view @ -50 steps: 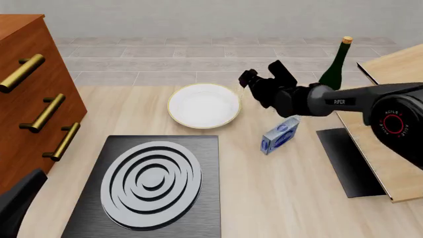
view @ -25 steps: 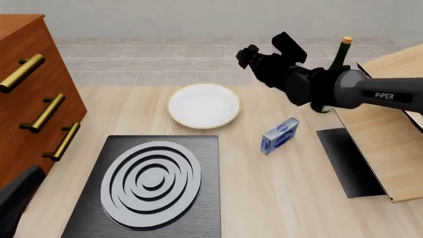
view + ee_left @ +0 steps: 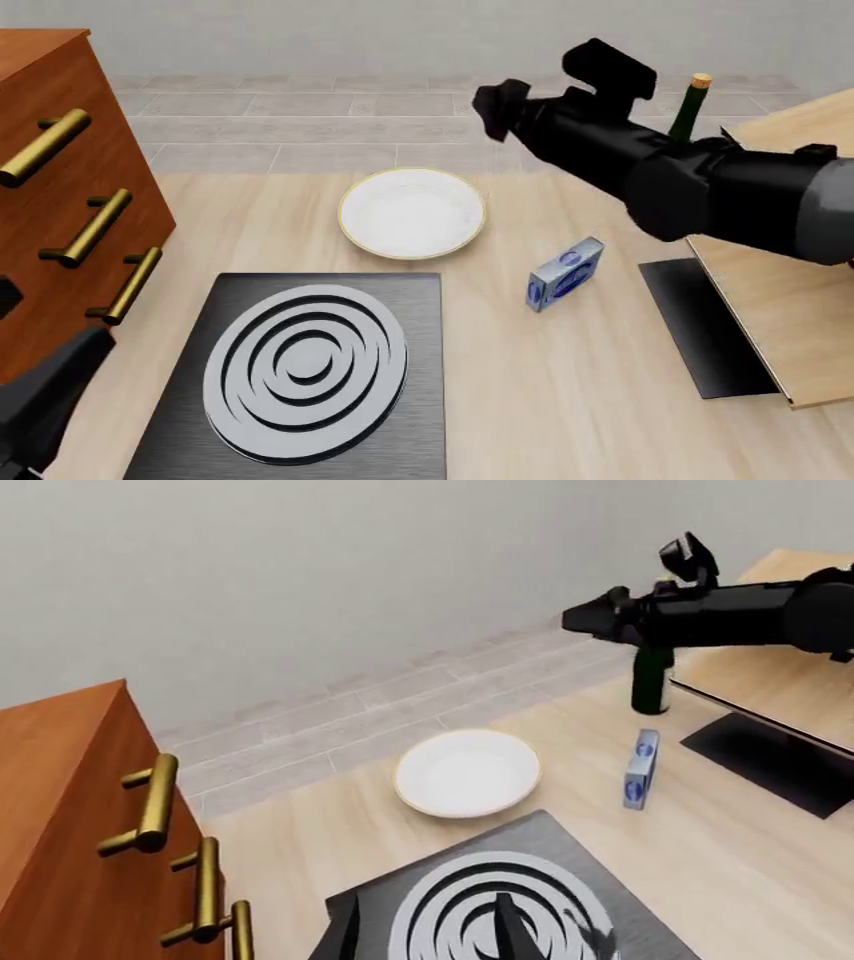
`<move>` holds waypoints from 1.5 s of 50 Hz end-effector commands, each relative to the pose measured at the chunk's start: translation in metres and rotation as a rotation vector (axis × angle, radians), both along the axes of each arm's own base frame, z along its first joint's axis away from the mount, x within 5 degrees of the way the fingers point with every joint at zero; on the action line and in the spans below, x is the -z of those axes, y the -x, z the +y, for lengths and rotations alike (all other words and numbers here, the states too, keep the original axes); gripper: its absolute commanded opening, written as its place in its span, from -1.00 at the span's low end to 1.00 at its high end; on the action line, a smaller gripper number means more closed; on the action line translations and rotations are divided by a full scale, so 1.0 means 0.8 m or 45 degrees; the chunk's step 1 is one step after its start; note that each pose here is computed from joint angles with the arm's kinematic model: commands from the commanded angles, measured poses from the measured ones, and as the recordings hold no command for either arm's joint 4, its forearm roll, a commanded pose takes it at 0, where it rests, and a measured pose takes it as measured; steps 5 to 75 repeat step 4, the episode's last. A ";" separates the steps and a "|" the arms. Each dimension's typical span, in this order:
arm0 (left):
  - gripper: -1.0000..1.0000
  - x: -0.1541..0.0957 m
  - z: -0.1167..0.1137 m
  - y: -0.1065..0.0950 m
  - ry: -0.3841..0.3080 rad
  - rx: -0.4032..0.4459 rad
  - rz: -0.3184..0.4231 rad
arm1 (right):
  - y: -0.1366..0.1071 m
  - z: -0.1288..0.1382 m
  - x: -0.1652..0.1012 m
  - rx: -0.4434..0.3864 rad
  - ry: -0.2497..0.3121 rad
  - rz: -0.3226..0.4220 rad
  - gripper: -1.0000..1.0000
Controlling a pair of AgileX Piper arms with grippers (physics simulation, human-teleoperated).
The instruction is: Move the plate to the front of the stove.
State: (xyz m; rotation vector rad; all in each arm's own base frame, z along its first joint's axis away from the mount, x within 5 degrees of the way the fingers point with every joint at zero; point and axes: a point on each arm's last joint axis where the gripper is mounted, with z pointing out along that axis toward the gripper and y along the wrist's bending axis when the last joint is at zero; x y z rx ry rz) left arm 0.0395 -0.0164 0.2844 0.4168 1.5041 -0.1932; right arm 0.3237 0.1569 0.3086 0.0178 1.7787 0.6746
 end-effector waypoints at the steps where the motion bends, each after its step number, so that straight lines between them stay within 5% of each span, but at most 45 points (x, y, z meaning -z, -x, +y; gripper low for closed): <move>1: 1.00 0.002 -0.002 -0.004 -0.005 0.006 0.006 | 0.047 -0.002 -0.017 -0.075 0.088 -0.091 1.00; 75: 1.00 0.001 -0.002 -0.003 -0.008 0.006 0.007 | 0.061 -0.008 -0.019 -0.086 0.110 -0.116 1.00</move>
